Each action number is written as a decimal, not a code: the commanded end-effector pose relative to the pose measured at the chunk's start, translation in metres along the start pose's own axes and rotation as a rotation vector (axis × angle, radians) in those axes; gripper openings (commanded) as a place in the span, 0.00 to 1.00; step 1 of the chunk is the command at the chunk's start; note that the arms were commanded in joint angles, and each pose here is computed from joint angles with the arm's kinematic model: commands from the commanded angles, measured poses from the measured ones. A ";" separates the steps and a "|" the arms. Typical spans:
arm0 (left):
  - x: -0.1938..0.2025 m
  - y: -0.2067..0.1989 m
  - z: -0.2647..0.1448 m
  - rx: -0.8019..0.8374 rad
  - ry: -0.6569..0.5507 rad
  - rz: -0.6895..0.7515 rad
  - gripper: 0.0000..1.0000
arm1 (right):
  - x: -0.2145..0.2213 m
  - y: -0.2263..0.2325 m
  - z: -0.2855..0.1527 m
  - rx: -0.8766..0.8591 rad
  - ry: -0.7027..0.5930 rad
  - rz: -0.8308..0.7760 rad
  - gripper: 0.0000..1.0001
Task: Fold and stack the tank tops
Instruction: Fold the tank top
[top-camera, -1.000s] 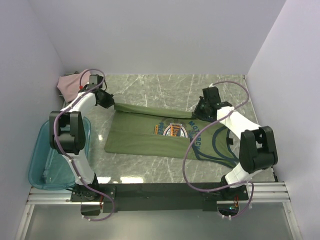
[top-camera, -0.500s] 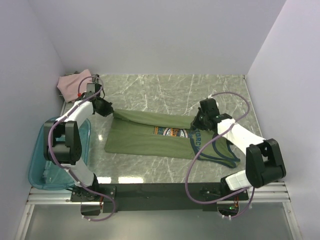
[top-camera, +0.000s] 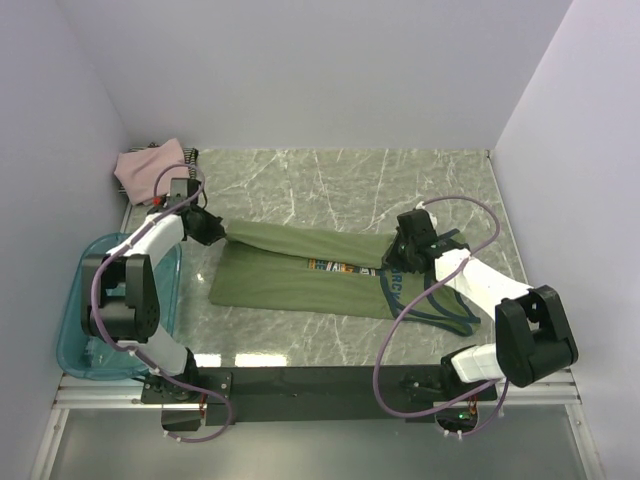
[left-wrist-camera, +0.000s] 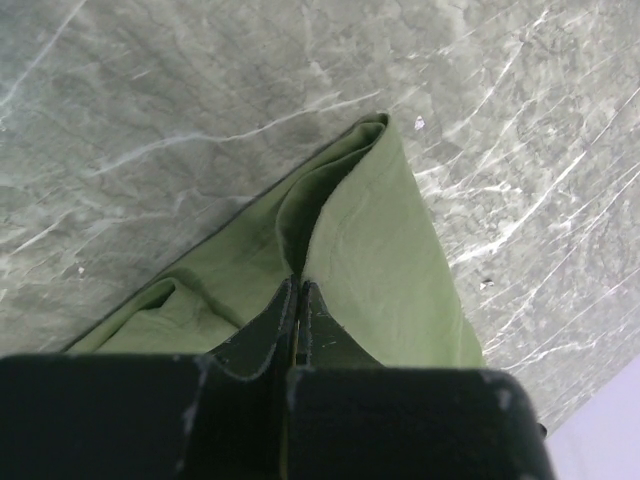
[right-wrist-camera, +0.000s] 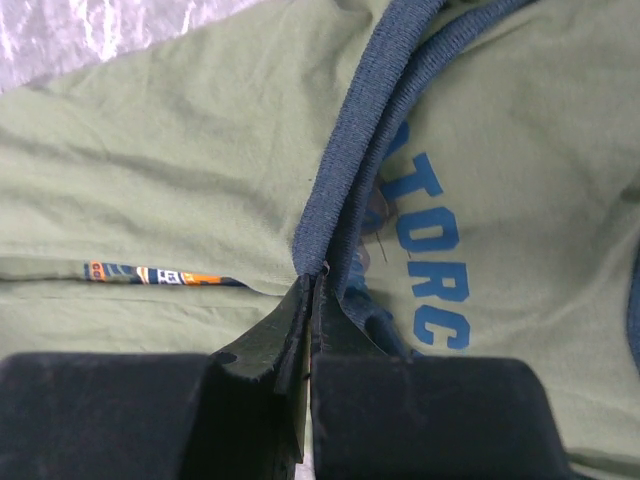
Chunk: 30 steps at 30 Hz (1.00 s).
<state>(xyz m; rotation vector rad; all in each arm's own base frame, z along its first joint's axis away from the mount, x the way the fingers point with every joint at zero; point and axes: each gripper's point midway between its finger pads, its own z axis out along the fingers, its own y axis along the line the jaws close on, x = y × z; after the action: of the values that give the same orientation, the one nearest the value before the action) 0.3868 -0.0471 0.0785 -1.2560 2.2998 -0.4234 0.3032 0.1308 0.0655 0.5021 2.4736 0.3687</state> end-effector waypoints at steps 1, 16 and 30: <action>-0.006 -0.006 -0.013 0.046 -0.024 0.017 0.01 | -0.007 0.002 -0.006 -0.011 -0.055 0.011 0.00; 0.008 0.020 -0.010 0.001 0.005 0.027 0.01 | 0.007 -0.007 -0.004 0.007 -0.040 0.005 0.00; 0.011 0.044 -0.006 -0.042 0.010 0.016 0.01 | 0.017 -0.010 -0.002 0.012 -0.030 -0.010 0.00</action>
<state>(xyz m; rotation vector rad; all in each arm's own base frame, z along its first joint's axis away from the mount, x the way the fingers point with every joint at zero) 0.3498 -0.0356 0.0570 -1.2973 2.3399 -0.3829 0.2861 0.1311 0.0531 0.4950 2.4871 0.3539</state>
